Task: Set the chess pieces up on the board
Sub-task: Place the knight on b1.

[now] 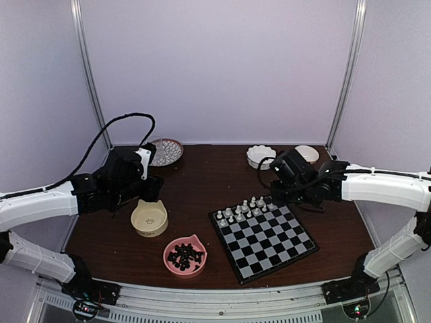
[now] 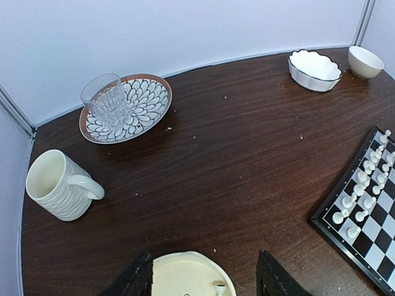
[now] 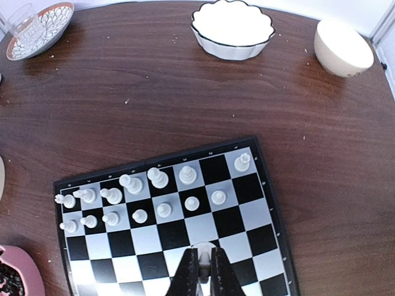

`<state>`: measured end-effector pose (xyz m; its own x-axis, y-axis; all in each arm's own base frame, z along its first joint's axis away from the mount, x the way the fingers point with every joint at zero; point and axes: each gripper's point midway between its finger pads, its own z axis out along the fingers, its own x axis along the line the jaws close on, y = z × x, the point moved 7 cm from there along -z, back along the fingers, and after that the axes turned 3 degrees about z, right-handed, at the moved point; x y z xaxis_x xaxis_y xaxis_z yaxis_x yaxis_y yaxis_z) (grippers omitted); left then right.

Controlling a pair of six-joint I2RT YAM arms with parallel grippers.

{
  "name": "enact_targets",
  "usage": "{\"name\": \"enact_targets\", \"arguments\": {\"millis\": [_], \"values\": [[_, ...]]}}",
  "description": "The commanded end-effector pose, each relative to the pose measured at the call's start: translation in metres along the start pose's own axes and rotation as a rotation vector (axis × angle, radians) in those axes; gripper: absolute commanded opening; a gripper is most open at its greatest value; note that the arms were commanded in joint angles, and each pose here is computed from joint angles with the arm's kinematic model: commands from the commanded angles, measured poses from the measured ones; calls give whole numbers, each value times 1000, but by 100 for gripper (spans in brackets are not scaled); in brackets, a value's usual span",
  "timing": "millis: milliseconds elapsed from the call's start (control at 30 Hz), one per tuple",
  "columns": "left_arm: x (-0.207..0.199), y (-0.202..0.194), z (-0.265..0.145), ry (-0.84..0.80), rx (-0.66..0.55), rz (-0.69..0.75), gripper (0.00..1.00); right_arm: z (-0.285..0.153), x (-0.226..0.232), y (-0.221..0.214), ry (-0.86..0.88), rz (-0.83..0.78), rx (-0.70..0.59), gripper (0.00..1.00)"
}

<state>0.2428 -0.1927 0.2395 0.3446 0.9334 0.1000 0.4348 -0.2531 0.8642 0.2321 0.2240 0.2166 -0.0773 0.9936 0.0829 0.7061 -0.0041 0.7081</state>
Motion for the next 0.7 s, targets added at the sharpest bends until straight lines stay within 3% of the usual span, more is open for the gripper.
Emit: {"name": "enact_targets", "arguments": {"millis": [0,300,667], "values": [[1,7,-1,-2,-42,-7,57,16,-8,14,48,-89,9,0],[1,4,1,1,-38,-2,56,63,-23,39,103,-33,28,0],[-1,2,2,-11,-33,-4,56,100,-17,34,100,-67,59,0]]}}
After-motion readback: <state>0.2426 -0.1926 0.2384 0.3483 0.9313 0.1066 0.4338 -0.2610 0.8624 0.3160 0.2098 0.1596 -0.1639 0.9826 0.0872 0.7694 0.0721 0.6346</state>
